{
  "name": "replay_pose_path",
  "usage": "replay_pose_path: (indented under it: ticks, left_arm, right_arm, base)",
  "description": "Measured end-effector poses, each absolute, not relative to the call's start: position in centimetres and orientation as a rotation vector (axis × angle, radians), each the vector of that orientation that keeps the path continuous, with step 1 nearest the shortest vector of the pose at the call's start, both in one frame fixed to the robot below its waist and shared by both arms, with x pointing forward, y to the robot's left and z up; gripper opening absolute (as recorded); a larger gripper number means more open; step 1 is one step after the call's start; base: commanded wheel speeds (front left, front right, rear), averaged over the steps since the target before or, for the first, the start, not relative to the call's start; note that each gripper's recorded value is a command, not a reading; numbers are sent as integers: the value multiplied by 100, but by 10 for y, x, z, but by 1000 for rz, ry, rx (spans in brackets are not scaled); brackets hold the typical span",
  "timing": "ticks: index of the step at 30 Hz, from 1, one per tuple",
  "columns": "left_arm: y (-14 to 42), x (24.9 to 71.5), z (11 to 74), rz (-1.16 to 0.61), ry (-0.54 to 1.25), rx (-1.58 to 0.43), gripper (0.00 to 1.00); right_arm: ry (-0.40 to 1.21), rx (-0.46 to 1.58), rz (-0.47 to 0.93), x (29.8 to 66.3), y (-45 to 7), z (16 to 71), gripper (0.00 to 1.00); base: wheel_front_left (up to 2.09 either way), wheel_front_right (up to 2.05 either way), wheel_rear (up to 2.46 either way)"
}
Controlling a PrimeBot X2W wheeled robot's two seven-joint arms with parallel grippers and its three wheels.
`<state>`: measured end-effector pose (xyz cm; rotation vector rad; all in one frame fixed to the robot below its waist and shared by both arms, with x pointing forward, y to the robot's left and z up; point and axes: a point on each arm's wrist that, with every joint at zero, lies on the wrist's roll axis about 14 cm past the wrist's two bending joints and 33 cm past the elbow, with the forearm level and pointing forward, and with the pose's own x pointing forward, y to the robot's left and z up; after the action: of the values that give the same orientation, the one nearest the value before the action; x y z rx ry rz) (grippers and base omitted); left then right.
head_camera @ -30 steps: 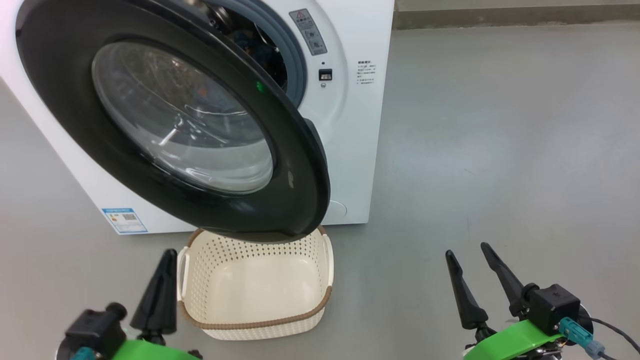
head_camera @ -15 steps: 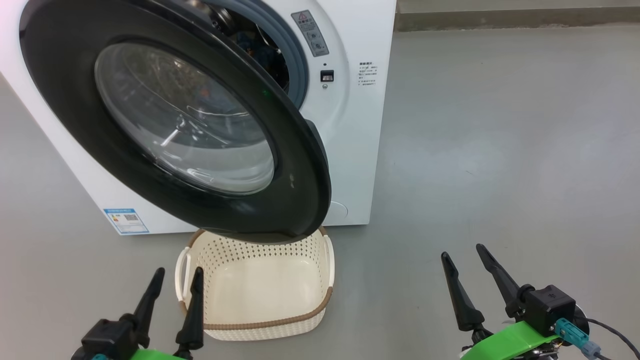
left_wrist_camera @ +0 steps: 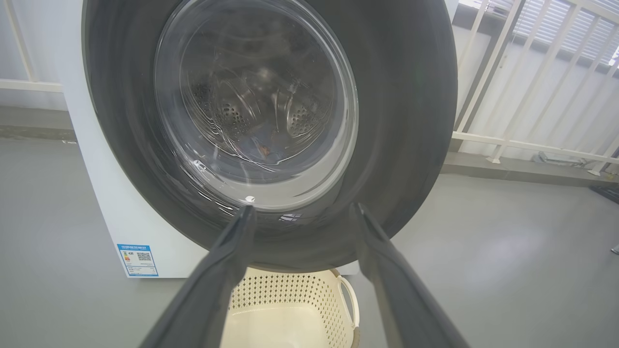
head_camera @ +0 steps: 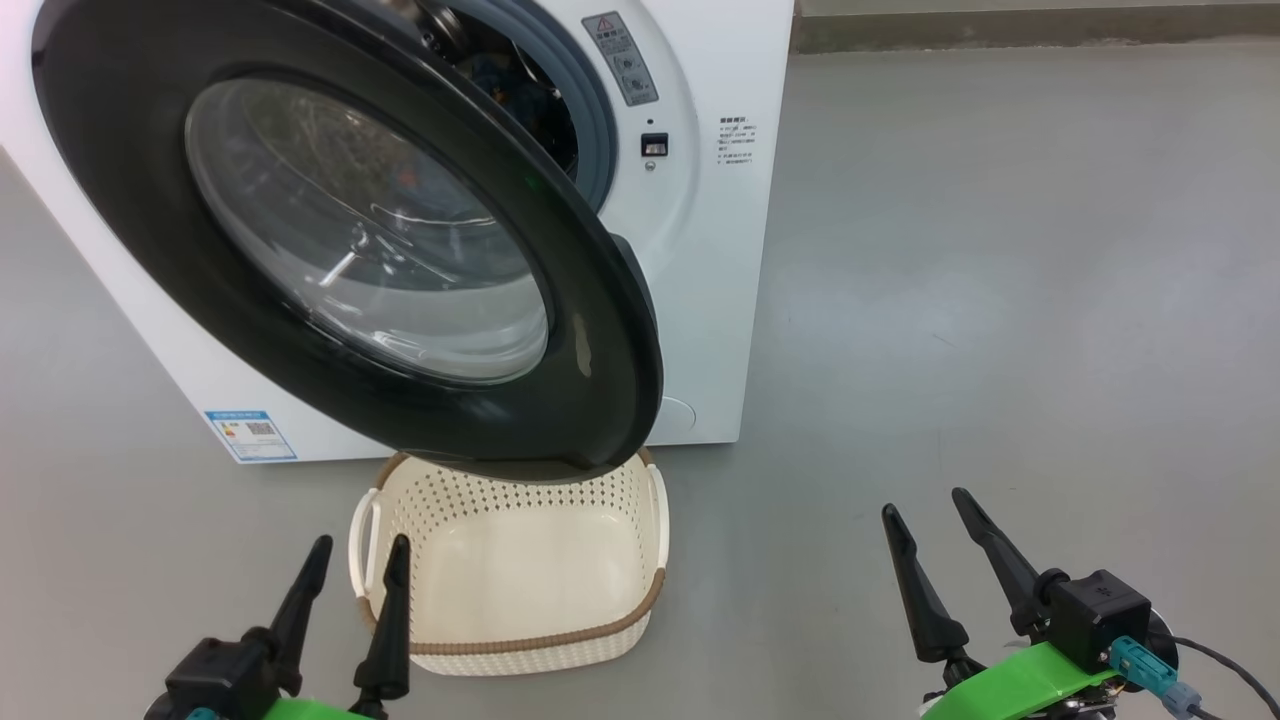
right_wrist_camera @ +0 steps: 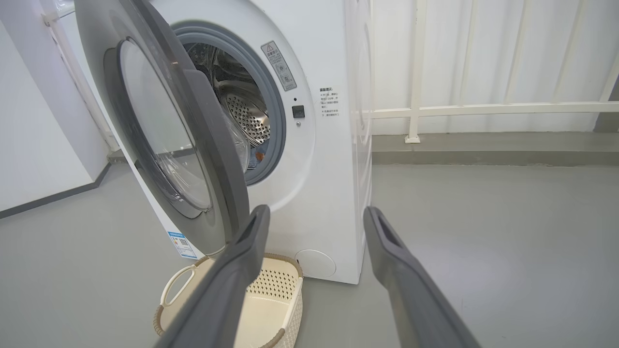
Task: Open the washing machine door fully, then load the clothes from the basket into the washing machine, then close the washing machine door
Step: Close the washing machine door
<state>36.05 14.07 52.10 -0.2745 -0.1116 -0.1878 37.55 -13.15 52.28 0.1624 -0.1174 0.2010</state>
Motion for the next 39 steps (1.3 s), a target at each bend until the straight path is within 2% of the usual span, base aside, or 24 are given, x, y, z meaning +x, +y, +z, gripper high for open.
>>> replay_pose_path:
  ticks: [39]
  left_arm:
    - [137, 360, 514, -190, -91, -282, 100]
  right_arm:
    - [-97, 163, 209, 378, -128, 516, 100]
  base:
    - [0, 0, 0]
